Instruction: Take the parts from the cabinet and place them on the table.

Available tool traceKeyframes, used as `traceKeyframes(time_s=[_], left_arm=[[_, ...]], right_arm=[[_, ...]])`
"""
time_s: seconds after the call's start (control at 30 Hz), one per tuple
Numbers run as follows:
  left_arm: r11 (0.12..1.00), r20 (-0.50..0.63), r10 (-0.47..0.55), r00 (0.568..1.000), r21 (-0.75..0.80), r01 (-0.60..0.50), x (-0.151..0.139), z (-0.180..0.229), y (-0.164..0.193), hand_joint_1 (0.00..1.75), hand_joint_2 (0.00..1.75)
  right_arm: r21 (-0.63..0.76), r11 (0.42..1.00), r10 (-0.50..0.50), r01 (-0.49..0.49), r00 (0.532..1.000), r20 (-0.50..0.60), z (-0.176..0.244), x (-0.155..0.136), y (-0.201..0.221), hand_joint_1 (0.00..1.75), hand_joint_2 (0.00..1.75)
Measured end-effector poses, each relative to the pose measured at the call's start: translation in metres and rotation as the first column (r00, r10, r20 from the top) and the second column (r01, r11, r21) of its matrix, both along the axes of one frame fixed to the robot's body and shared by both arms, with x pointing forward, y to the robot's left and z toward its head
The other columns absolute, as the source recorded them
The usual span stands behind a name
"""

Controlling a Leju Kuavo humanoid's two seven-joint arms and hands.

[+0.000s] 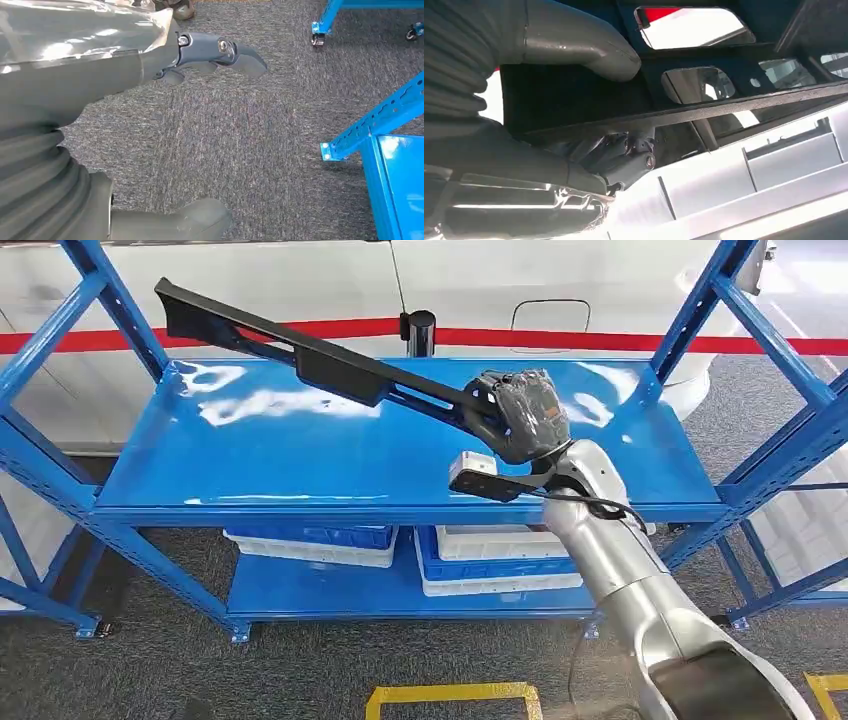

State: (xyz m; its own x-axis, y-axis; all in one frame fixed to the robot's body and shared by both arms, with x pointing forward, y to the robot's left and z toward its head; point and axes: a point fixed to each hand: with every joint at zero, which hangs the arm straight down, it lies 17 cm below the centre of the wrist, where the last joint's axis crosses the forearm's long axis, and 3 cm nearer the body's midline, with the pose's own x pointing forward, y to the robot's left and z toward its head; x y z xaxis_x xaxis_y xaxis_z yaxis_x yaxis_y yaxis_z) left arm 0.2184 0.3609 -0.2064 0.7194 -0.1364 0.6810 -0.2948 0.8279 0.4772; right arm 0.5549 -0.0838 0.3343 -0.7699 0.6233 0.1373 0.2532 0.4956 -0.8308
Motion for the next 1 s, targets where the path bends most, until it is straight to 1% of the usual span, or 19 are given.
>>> traceKeyframes(time_s=[0.9,1.0], left_arm=[[1.000,0.002,0.007,1.000,0.006,-0.007,0.0011,0.0010,0.0031,0.00,1.75],[1.000,0.002,0.006,1.000,0.005,-0.006,0.0010,0.0008,0.0025,0.00,1.75]], right_arm=[[-0.003,1.000,-0.002,0.002,1.000,-0.001,-0.0007,-0.0005,-0.0004,1.75,1.75],[-0.008,1.000,-0.007,0.007,1.000,-0.012,-0.0082,-0.0007,-0.0031,1.75,1.75]])
